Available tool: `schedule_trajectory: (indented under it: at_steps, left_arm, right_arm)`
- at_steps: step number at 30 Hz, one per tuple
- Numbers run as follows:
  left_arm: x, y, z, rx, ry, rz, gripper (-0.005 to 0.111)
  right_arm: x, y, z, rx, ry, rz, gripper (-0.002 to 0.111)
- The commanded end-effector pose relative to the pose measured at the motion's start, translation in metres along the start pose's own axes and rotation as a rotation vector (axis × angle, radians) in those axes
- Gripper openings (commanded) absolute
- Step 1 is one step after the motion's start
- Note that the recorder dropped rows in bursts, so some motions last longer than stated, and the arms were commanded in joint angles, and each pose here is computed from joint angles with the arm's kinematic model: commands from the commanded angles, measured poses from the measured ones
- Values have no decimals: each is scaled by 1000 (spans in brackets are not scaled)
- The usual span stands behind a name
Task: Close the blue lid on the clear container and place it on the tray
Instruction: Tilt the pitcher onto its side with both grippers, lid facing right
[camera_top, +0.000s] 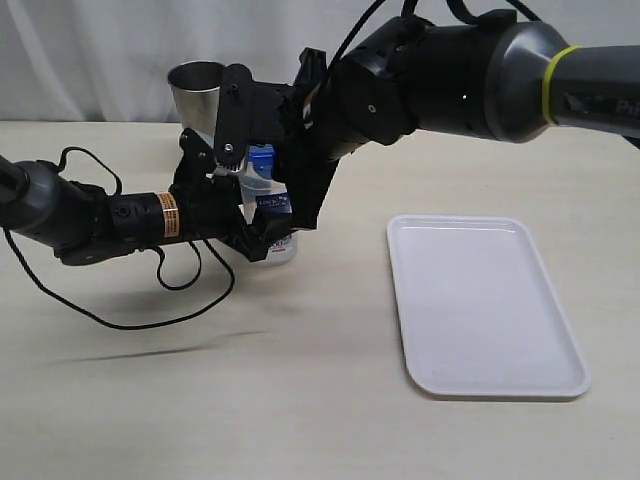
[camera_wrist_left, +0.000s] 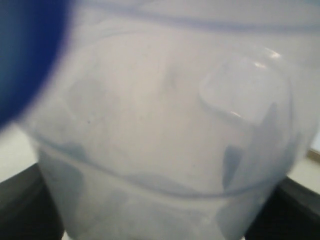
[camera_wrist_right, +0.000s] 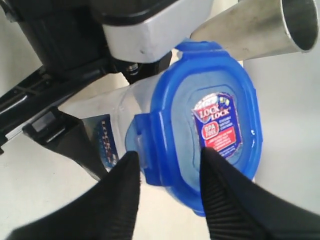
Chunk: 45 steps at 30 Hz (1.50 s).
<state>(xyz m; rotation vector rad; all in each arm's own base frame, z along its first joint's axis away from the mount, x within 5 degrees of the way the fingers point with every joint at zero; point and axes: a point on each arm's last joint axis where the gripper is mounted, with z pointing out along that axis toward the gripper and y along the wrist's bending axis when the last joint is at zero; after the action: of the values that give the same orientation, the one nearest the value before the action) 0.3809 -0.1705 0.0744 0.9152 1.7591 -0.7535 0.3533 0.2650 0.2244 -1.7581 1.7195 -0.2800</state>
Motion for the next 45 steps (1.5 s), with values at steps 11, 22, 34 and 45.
schedule_trajectory:
  at_steps: [11,22,34,45]
  left_arm:
    - [-3,-24,4,187,-66,266,0]
    - [0,-44,-3,399,-175,816,0]
    - [-1,-44,-3,396,-186,800,0]
    - [-1,-44,-3,397,-181,775,0]
  right_arm:
    - [-14,-7,-64,-194,-60,300,59]
    - [-12,-14,-119,-270,-3,377,48]
    - [38,-31,-90,-461,-3,753,46]
    - [42,-15,-82,-542,13,729,46]
